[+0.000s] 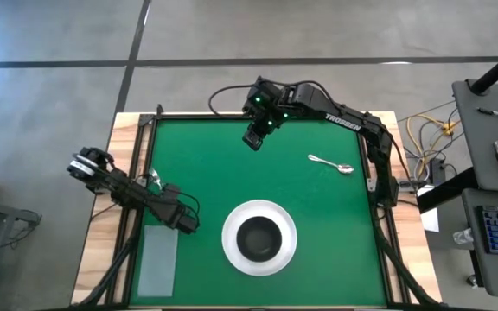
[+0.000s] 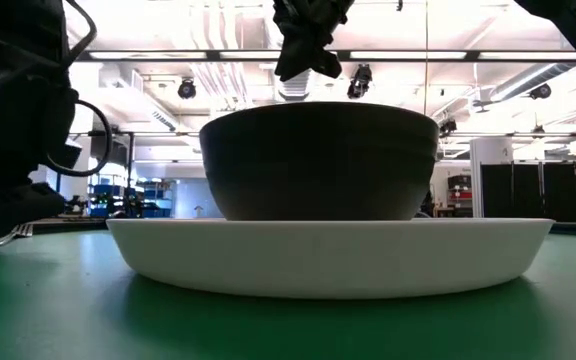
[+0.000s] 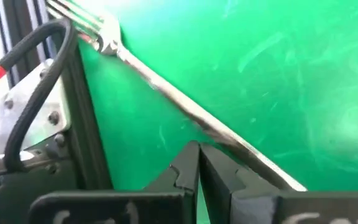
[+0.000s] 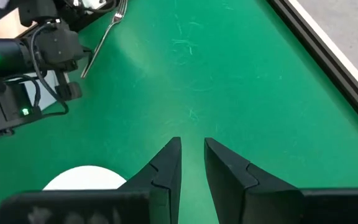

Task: Set table place
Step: Put the fork beside the white plate on the table

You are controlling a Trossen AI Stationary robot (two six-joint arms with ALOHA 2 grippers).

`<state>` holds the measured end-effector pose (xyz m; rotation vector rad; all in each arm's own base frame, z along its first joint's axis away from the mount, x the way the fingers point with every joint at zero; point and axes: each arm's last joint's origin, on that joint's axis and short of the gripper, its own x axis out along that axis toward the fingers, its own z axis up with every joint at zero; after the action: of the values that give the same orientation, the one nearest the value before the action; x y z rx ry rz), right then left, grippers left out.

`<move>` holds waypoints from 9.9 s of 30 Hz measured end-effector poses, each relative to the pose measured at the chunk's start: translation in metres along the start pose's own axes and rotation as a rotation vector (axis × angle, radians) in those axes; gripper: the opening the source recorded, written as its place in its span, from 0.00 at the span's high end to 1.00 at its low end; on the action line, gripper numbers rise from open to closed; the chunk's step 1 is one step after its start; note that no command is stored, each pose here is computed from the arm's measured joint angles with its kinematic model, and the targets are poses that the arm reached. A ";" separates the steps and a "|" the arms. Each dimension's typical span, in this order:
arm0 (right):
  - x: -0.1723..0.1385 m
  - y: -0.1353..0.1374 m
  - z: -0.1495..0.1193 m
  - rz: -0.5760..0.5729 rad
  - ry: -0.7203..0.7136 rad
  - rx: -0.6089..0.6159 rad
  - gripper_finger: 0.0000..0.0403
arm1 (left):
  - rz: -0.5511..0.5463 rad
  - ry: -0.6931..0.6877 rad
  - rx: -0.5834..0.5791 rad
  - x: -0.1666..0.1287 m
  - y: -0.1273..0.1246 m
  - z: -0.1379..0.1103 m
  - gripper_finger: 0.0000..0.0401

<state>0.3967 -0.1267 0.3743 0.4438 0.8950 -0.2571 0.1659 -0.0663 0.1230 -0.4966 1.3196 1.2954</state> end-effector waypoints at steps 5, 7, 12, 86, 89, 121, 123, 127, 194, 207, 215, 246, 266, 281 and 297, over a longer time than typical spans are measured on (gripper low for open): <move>0.000 0.000 0.000 0.000 0.000 0.024 0.84 | -0.064 -0.112 -0.024 0.002 -0.005 0.003 1.00; 0.000 0.001 0.000 0.000 0.000 0.024 0.84 | -0.111 -0.193 -0.045 0.001 -0.009 0.005 1.00; 0.000 0.000 0.000 -0.003 -0.001 0.024 0.84 | -0.155 -0.300 -0.067 -0.004 -0.012 0.009 1.00; 0.004 0.022 -0.008 -0.052 0.012 0.055 0.57 | -0.317 0.015 1.380 0.019 0.049 0.102 0.79; 0.004 0.022 -0.008 -0.053 0.012 0.055 0.57 | -0.302 0.041 1.389 0.025 0.043 0.102 0.79; -0.021 0.024 -0.009 -0.043 -0.030 0.037 0.57 | -0.322 -0.179 1.362 -0.009 0.021 0.138 1.00; -0.034 0.025 -0.011 -0.041 -0.047 0.047 0.57 | -0.333 -0.219 1.342 -0.021 0.020 0.146 1.00; -0.069 0.030 -0.022 -0.094 -0.078 0.048 0.57 | -0.355 -0.317 1.311 -0.049 0.019 0.163 1.00; -0.076 0.065 -0.174 0.222 -0.111 0.714 0.65 | -0.574 -1.070 1.537 -0.189 -0.066 0.233 1.00; -0.044 0.075 -0.163 0.217 -0.042 0.689 0.65 | -0.564 -1.136 1.627 -0.197 -0.075 0.219 1.00; -0.032 0.079 -0.158 0.239 -0.050 0.661 0.65 | -0.558 -1.153 1.645 -0.200 -0.078 0.212 1.00; -0.025 0.080 -0.159 0.244 -0.015 0.632 0.80 | -0.425 -1.189 1.714 -0.201 -0.081 0.207 1.00; -0.023 0.079 -0.161 0.236 -0.010 0.624 0.87 | -0.404 -1.205 1.689 -0.202 -0.081 0.209 1.00; -0.022 0.075 -0.163 0.160 -0.035 0.640 0.97 | -0.396 -1.159 1.536 -0.201 -0.080 0.213 0.91; -0.028 0.077 -0.181 0.004 -0.028 0.746 0.98 | -0.086 -1.020 1.239 -0.191 -0.070 0.224 0.72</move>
<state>0.2849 0.0276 0.3187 1.1277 0.7495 -0.5955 0.3671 0.0316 0.3267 0.8668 0.9169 0.3137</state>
